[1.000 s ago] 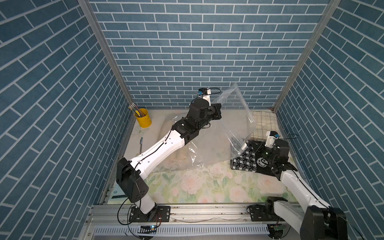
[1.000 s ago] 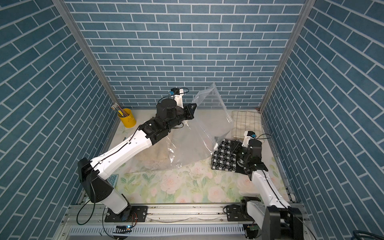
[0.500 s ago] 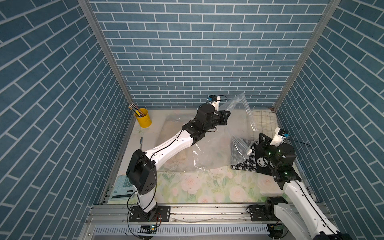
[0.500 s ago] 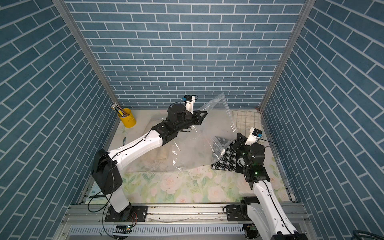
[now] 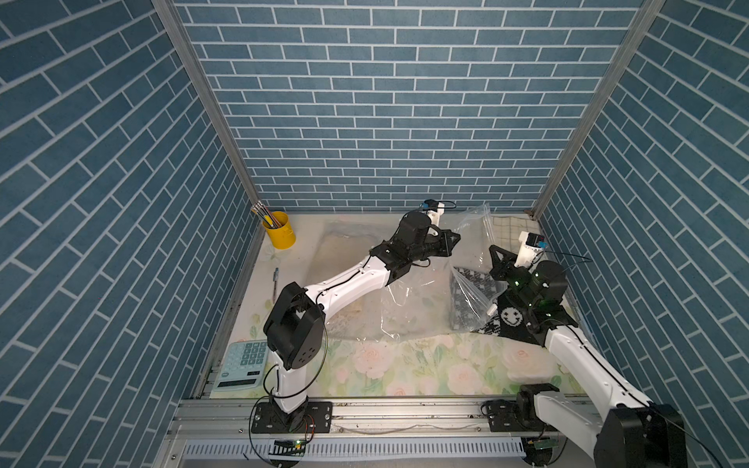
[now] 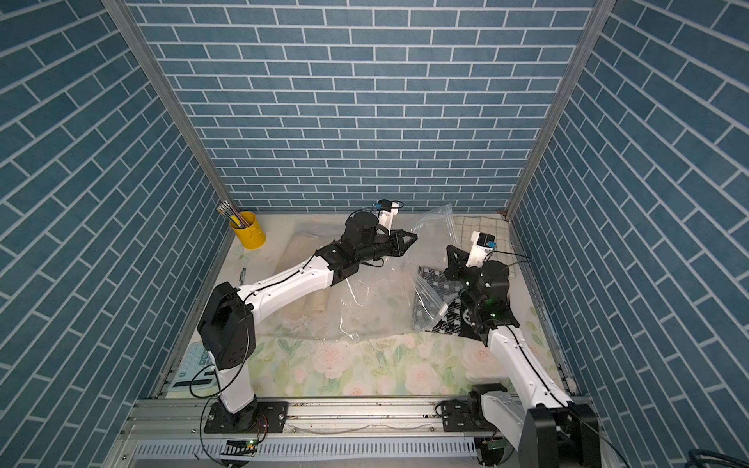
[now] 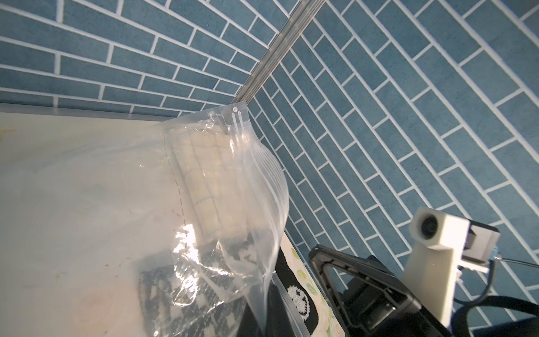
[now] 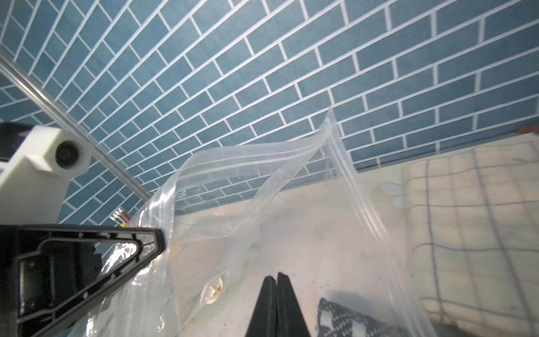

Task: Take the scarf out of the vacuum bag
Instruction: Take out the scarf from the vacuum bag.

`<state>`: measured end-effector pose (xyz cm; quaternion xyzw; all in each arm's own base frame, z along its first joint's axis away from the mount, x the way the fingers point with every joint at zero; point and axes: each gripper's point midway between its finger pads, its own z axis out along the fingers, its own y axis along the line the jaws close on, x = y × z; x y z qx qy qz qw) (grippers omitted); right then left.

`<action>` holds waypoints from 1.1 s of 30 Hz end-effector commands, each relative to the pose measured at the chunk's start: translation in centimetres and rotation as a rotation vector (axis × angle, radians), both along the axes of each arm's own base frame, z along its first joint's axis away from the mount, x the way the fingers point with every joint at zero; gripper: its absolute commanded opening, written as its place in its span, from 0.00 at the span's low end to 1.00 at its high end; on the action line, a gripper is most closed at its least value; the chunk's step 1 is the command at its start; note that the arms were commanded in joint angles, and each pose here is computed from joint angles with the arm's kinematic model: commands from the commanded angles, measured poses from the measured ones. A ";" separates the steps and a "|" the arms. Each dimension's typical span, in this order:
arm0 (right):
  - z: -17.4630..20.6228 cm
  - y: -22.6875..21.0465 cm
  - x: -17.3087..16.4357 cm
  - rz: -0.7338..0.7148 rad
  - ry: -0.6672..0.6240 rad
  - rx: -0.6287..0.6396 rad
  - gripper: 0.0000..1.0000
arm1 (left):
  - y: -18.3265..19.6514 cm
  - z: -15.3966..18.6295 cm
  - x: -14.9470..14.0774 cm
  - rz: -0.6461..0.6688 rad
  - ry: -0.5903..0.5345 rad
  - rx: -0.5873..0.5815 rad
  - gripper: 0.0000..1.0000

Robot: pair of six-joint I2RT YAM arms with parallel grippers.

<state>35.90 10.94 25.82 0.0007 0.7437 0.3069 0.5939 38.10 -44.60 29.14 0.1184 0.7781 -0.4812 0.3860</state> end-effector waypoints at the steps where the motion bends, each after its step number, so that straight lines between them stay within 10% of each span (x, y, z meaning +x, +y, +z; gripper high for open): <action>1: 0.7 2.3 -0.2 0.125 -0.019 0.011 0.07 | -0.7 0.9 0.0 -0.018 -0.035 -0.021 0.00; 33: -15.2 9.3 0.7 0.379 0.580 -0.085 0.00 | -3.9 3.8 -3.6 -0.048 -0.157 0.046 0.00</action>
